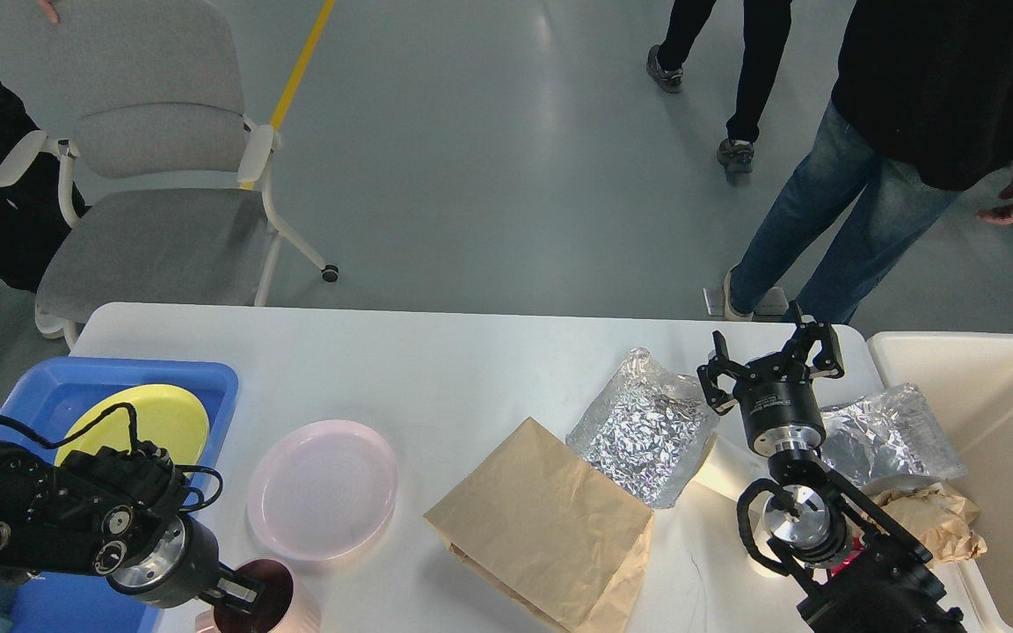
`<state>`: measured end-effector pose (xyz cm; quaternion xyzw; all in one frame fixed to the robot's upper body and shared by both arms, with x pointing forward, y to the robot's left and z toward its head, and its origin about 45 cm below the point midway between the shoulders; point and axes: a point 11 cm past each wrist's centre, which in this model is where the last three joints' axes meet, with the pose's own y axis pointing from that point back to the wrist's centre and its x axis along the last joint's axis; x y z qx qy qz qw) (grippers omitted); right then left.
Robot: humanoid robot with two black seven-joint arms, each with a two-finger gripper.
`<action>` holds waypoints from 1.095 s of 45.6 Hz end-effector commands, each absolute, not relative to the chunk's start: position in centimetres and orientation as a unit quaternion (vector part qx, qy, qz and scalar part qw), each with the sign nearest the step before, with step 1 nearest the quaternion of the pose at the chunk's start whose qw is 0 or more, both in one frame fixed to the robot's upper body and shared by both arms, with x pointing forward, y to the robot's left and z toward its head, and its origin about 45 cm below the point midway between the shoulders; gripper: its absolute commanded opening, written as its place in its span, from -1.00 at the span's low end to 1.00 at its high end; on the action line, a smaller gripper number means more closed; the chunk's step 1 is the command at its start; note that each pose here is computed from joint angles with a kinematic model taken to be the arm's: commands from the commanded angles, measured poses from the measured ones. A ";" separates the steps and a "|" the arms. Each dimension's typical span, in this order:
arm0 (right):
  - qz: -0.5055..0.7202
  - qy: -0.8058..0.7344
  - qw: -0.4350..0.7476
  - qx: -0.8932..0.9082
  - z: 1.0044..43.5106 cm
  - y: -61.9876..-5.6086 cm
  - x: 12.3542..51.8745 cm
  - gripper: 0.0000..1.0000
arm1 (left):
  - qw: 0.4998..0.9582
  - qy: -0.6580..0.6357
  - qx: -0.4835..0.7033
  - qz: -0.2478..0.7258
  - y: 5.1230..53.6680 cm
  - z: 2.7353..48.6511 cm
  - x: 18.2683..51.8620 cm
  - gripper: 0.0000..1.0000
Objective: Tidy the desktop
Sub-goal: 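Lift the pink mug with the left gripper into the blue tray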
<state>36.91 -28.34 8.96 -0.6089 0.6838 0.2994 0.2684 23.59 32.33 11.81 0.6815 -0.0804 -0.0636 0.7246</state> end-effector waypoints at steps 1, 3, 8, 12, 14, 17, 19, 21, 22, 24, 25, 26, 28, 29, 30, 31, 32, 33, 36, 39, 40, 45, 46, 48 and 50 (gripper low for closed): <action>0.299 0.684 0.268 -0.609 9.0 -28.3 36.9 1.00 | 0.722 -0.091 0.684 -0.038 32.8 15.1 25.5 -1.00; 0.299 0.684 0.268 -0.609 9.0 -28.3 36.9 1.00 | 0.718 -0.096 0.689 -0.025 33.1 17.3 26.3 -1.00; 0.299 0.684 0.268 -0.608 8.9 -28.4 36.9 1.00 | 0.720 -0.093 0.687 0.007 33.3 23.6 28.4 -1.00; 0.299 0.684 0.268 -0.609 9.0 -28.3 36.9 1.00 | 0.742 -0.067 0.667 0.009 33.0 28.2 29.2 -1.00; 0.299 0.684 0.268 -0.608 8.9 -28.4 36.9 1.00 | 0.749 -0.060 0.660 0.004 32.7 30.4 29.4 -1.00; 0.299 0.684 0.268 -0.608 8.9 -28.4 36.9 1.00 | 0.755 -0.048 0.654 -0.008 32.3 32.8 29.3 -1.00; 0.300 0.684 0.267 -0.609 8.9 -28.3 36.9 1.00 | 0.758 -0.037 0.651 -0.019 32.0 34.2 29.1 -1.00; 0.299 0.684 0.268 -0.609 9.0 -28.4 37.0 1.00 | 0.762 -0.024 0.646 -0.026 31.8 35.2 28.7 -1.00; 0.299 0.684 0.268 -0.608 8.9 -28.4 36.9 1.00 | 0.765 -0.018 0.643 -0.028 31.7 35.6 28.6 -1.00; 0.299 0.684 0.268 -0.609 9.0 -28.4 37.0 1.00 | 0.768 -0.002 0.639 -0.032 31.6 36.6 28.2 -1.00; 0.298 0.685 0.267 -0.609 8.9 -28.5 36.9 1.00 | 0.770 0.006 0.638 -0.032 31.5 37.1 28.1 -1.00; 0.299 0.684 0.268 -0.608 8.9 -28.4 36.9 1.00 | 0.771 0.013 0.636 -0.031 31.5 37.5 27.9 -1.00; 0.299 0.684 0.268 -0.608 8.9 -28.4 36.9 1.00 | 0.770 0.025 0.637 -0.029 31.7 38.0 27.7 -1.00; 0.299 0.684 0.268 -0.608 8.9 -28.4 36.9 1.00 | 0.770 0.028 0.637 -0.027 31.8 37.9 27.6 -1.00; 0.300 0.684 0.267 -0.609 8.9 -28.3 36.9 1.00 | 0.768 0.028 0.640 -0.024 32.0 37.9 27.7 -1.00; 0.299 0.684 0.268 -0.608 8.9 -28.4 36.9 1.00 | 0.767 0.028 0.641 -0.020 32.2 37.9 27.7 -1.00; 0.299 0.684 0.269 -0.609 9.0 -28.4 36.9 1.00 | 0.765 0.028 0.643 -0.017 32.4 37.7 27.7 -1.00; 0.299 0.684 0.269 -0.609 9.0 -28.4 36.9 1.00 | 0.764 0.027 0.645 -0.012 32.7 37.7 27.8 -1.00; 0.299 0.684 0.269 -0.609 9.0 -28.4 36.9 1.00 | 0.759 0.025 0.651 0.004 33.8 37.2 28.1 -1.00; 0.300 0.684 0.269 -0.609 8.9 -28.3 36.9 1.00 | 0.753 0.030 0.657 0.023 35.4 36.2 28.6 -1.00; 0.300 0.684 0.269 -0.609 8.9 -28.3 36.9 1.00 | 0.751 0.036 0.659 0.030 36.1 35.7 28.8 -1.00; 0.300 0.684 0.269 -0.609 8.9 -28.3 36.9 1.00 | 0.744 0.073 0.661 0.060 40.2 32.5 29.1 -1.00; 0.300 0.684 0.269 -0.609 8.9 -28.3 36.9 1.00 | 0.742 0.079 0.662 0.067 41.1 32.0 29.1 -1.00; 0.300 0.683 0.268 -0.609 8.9 -28.3 36.9 1.00 | 0.740 0.088 0.662 0.084 42.8 30.9 29.3 -1.00; 0.300 0.684 0.269 -0.609 8.9 -28.3 36.9 1.00 | 0.737 0.095 0.663 0.092 44.4 29.6 29.1 -1.00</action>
